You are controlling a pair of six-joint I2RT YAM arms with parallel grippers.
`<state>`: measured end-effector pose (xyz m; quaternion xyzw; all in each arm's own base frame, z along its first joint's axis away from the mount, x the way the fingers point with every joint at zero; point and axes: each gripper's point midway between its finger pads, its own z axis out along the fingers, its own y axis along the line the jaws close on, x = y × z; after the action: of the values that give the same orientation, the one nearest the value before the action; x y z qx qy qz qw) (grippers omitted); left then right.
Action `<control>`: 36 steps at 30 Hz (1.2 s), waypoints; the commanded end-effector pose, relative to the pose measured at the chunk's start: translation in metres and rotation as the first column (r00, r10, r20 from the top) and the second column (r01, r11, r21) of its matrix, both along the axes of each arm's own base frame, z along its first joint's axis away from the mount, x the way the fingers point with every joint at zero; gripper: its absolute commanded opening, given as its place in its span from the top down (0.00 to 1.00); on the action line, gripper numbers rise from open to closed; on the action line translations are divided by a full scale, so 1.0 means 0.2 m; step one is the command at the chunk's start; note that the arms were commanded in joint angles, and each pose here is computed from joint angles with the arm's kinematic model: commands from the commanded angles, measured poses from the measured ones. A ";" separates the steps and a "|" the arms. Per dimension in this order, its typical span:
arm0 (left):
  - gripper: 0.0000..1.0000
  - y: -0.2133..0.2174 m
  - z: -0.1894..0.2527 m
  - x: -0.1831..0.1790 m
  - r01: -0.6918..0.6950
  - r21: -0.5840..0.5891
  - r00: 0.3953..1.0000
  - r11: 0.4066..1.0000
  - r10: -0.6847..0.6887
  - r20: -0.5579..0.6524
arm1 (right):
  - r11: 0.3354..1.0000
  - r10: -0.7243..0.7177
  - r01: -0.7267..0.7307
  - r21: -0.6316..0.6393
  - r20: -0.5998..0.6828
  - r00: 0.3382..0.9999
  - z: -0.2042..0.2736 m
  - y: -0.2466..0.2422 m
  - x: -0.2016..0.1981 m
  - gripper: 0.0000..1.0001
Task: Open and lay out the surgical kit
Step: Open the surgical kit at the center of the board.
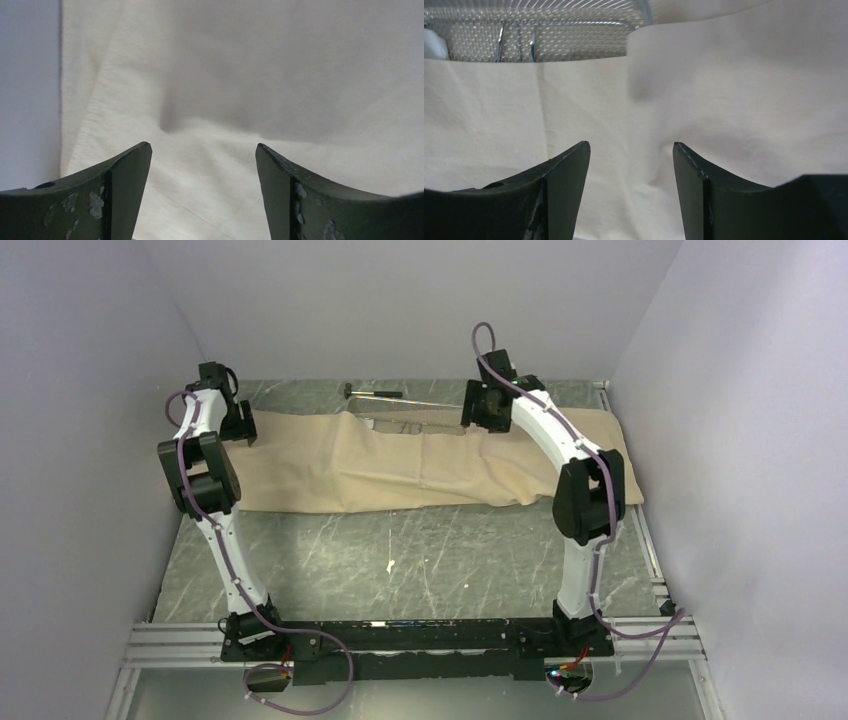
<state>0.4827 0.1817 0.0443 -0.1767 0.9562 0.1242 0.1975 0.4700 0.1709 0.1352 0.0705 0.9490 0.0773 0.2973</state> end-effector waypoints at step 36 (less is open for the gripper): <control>0.25 -0.08 -0.20 -0.22 -0.138 0.027 0.979 0.990 0.140 -0.148 | 0.779 -0.530 0.356 -0.516 -0.241 0.813 -0.44 -1.70 -0.47 0.38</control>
<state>0.4615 0.1540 0.0277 -0.2261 0.9524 0.1227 0.1637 0.4030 -0.1401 0.0249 0.2005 0.9538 -0.1703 0.1449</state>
